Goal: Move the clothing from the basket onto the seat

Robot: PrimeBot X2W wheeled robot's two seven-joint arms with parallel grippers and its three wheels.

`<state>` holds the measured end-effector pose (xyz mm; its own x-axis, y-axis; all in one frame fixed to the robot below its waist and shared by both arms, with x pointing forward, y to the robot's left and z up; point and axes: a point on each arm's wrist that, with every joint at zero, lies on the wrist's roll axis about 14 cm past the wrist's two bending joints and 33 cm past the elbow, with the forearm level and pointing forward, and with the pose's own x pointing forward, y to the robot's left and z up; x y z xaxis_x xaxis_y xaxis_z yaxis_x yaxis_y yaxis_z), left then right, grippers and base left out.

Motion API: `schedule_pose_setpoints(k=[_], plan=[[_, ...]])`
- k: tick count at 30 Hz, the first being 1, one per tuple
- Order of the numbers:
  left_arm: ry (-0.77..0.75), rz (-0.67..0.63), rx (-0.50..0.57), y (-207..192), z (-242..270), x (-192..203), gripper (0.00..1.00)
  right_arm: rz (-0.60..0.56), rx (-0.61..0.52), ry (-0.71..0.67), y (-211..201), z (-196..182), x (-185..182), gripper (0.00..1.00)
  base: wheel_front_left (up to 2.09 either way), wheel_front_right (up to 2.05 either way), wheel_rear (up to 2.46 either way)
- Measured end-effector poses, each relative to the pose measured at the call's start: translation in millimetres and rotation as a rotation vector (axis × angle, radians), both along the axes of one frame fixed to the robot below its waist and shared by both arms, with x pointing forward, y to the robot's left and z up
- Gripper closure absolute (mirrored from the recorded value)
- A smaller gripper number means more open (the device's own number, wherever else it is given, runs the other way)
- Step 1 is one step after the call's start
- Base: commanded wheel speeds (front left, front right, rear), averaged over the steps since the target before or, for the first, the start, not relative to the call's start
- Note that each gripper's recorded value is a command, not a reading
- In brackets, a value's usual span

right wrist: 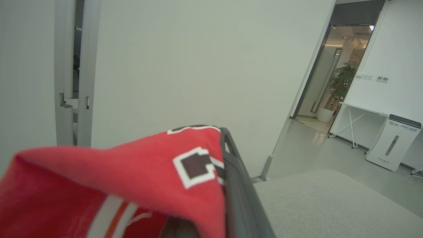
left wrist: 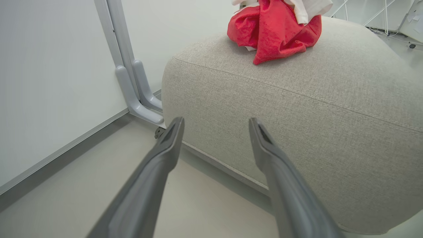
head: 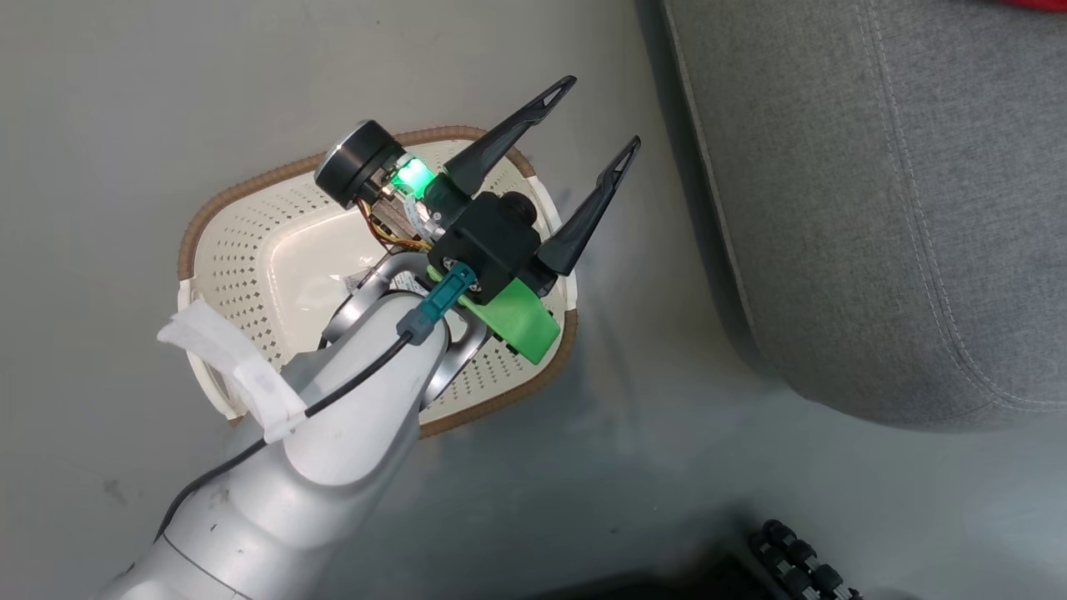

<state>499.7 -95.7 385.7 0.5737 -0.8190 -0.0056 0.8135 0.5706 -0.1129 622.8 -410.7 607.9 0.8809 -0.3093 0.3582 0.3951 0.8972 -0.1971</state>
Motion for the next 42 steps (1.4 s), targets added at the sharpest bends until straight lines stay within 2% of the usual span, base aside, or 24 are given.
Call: schedule_pose_setpoints(k=[10,17,18,20,35,42], plan=[[0.014,0.027,0.016,11,-11,6,0.00,-0.015,0.144,0.259,6,-124,-11,1.00,0.00,0.00,0.00],[-0.002,0.038,0.016,14,-5,9,0.00,-0.012,0.179,0.288,13,-142,-23,1.00,0.00,0.00,0.00],[-0.005,0.040,0.015,14,-3,10,0.00,-0.011,0.179,0.286,14,-141,-24,0.57,0.00,0.00,0.00],[-0.014,0.046,0.014,15,2,11,0.00,0.001,0.169,0.277,18,-136,-27,0.00,0.00,0.00,0.00],[-0.019,0.161,-0.006,39,41,-1,0.00,0.036,0.173,0.298,41,-130,-94,0.00,0.00,0.00,0.00],[-0.017,0.274,-0.011,69,58,-8,0.00,0.111,0.199,0.242,78,-113,-118,0.00,0.00,0.00,0.00]])
